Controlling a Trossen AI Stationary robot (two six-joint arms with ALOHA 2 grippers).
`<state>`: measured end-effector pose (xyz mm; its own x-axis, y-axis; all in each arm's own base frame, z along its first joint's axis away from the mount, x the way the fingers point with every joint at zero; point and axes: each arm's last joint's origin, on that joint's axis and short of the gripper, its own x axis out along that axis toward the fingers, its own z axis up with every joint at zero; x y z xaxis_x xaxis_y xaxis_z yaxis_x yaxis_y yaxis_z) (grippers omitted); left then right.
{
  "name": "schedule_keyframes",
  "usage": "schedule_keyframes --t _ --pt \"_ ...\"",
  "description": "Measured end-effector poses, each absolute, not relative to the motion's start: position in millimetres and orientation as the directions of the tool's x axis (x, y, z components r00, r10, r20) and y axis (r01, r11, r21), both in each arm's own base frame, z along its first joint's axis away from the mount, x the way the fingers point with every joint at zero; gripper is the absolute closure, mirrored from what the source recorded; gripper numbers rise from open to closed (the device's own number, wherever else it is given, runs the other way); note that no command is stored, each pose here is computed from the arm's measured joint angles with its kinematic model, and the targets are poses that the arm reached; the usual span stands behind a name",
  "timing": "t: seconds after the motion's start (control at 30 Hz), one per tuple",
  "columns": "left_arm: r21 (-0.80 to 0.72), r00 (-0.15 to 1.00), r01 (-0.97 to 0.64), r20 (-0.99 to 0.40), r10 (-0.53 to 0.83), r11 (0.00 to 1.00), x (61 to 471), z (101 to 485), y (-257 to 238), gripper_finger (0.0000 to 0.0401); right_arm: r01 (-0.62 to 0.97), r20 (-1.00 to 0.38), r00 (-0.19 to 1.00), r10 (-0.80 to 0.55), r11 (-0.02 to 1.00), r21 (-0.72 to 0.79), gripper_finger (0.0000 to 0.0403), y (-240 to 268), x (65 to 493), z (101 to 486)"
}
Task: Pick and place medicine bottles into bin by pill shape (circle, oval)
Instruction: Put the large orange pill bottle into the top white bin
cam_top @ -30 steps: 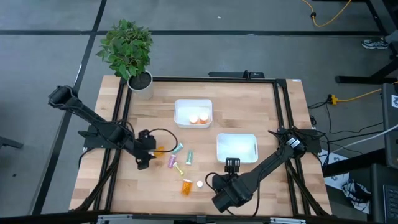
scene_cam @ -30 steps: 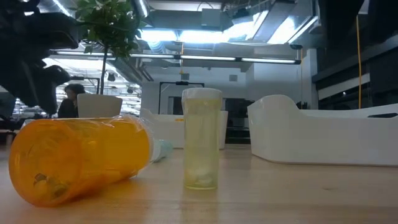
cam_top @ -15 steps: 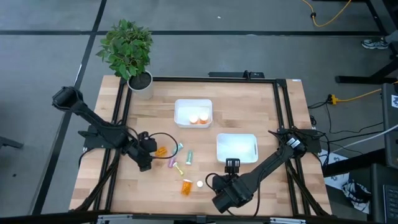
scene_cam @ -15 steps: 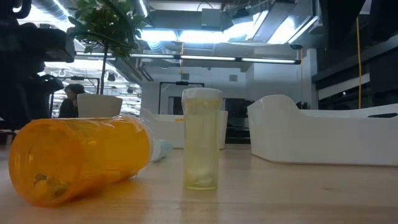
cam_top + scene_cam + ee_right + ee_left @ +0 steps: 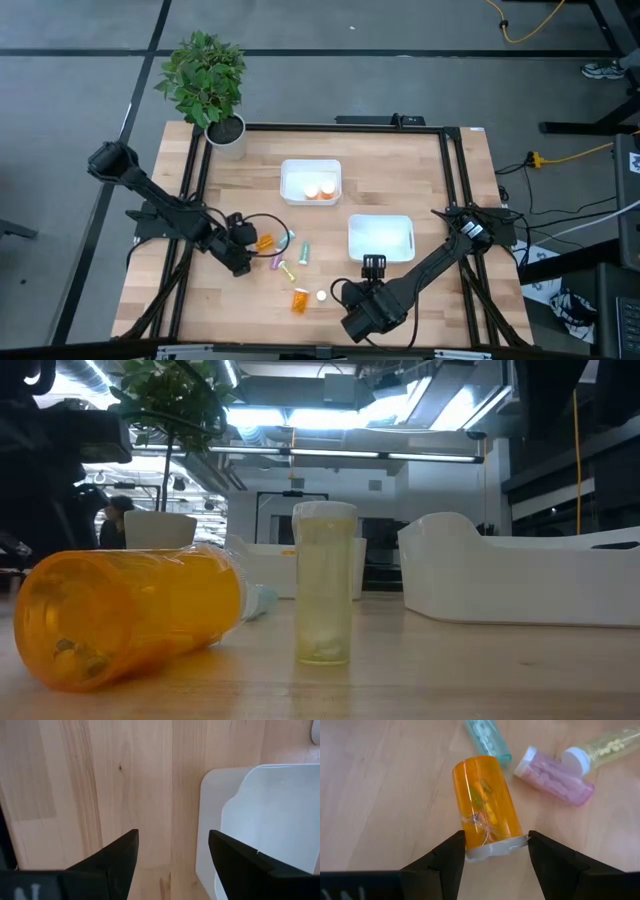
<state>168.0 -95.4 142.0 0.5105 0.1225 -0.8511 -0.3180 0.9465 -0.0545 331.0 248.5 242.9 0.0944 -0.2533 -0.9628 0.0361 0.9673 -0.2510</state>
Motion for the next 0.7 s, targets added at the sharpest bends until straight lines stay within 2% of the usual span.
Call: schedule_keyframes --t 0.7 --pt "-0.045 0.526 -0.249 -0.845 0.096 0.967 163.8 148.5 -92.8 0.0199 0.040 -0.963 0.092 -0.254 0.967 -0.251 0.0160 246.4 332.7 242.7"
